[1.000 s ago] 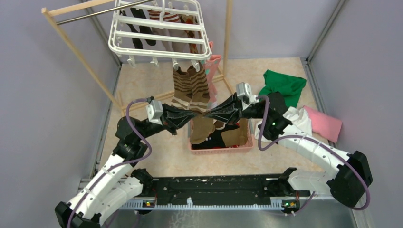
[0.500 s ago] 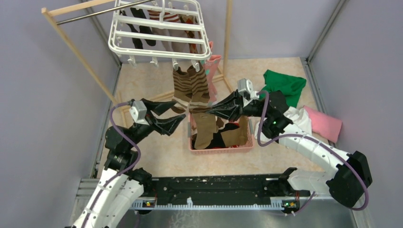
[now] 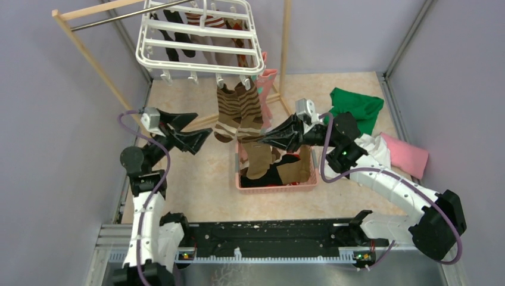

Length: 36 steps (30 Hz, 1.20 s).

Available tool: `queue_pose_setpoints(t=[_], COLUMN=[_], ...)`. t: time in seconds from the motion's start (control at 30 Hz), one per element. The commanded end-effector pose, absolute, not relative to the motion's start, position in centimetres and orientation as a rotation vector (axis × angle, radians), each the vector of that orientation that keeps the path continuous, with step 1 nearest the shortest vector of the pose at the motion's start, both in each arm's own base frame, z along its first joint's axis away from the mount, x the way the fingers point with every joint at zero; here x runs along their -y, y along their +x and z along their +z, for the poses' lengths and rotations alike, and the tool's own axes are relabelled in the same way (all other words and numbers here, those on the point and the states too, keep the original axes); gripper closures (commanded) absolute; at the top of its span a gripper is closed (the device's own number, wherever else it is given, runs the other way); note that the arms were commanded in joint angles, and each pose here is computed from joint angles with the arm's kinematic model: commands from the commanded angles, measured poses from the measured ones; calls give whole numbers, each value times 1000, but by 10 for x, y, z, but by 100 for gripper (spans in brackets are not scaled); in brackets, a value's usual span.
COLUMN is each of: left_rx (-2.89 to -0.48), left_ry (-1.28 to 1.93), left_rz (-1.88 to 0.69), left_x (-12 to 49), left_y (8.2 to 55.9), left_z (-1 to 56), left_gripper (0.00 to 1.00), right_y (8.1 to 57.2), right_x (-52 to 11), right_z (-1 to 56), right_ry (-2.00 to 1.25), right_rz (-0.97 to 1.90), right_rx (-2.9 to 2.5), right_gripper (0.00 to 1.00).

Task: Clip the socks to the hanger
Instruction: Open the clamp at the hanger.

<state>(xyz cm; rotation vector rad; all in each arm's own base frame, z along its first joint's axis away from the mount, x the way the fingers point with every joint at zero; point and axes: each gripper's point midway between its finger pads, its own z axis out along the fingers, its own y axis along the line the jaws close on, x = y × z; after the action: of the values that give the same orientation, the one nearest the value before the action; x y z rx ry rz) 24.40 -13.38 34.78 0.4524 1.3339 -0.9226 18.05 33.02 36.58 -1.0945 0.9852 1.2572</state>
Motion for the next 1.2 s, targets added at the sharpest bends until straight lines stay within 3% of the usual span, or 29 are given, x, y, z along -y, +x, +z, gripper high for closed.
queue_pose_setpoints(t=[0.0,0.17,0.53,1.17], left_rx=[-1154,-1003,-957,-791], left_ry=[571,506,566,735], left_rz=[-1009,-1027,-992,-857], left_x=[121,102,92,110], left_y=[216,227,281,294], left_z=[371,382,410,443], left_gripper=[1,1,1,1], right_y=[175,174,172,176], right_x=[-324,-325,-330,-337], right_z=[390,387,388,388], right_ry=[-1114,-1132,-1174,-1207], right_rz=[1219,1211,1230,1249], right_rx=[-874,-858,-813,-803], right_gripper=[100,100,100,100])
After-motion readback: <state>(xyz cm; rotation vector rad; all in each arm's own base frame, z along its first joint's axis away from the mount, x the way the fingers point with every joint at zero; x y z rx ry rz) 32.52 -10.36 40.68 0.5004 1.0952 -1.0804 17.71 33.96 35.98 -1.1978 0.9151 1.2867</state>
